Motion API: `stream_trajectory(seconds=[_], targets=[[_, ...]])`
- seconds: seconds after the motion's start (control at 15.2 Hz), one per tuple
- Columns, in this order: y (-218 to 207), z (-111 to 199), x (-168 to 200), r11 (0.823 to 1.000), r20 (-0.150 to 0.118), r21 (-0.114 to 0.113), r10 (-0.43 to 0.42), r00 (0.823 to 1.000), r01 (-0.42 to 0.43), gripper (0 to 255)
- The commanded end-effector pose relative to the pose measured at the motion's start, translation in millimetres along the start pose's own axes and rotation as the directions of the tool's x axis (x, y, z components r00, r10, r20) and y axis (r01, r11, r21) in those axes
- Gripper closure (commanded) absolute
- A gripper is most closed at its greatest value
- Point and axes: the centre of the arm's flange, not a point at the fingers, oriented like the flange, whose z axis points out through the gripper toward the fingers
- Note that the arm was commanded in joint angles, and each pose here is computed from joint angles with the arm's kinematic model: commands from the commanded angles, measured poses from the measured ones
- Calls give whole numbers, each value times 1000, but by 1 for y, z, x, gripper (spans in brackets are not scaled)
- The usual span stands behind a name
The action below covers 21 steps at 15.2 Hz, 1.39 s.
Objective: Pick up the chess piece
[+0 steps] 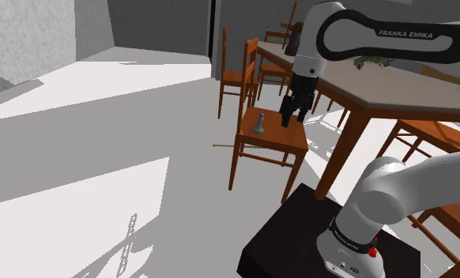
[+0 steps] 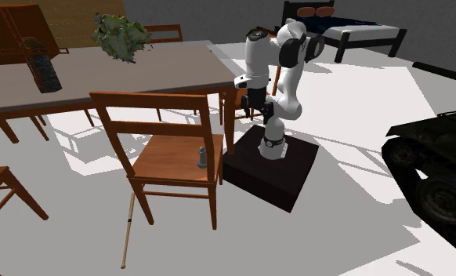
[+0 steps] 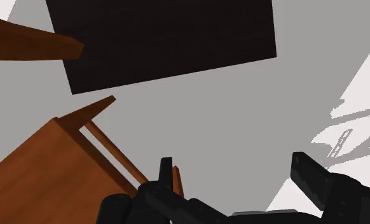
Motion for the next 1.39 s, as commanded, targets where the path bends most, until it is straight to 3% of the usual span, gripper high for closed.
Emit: stream_trajectory(seconds=[0.0, 1.32], targets=[[0, 0, 0, 1000, 0, 0, 0, 1000, 0, 0], [110, 57, 214, 992, -63, -29, 123, 990, -125, 0]])
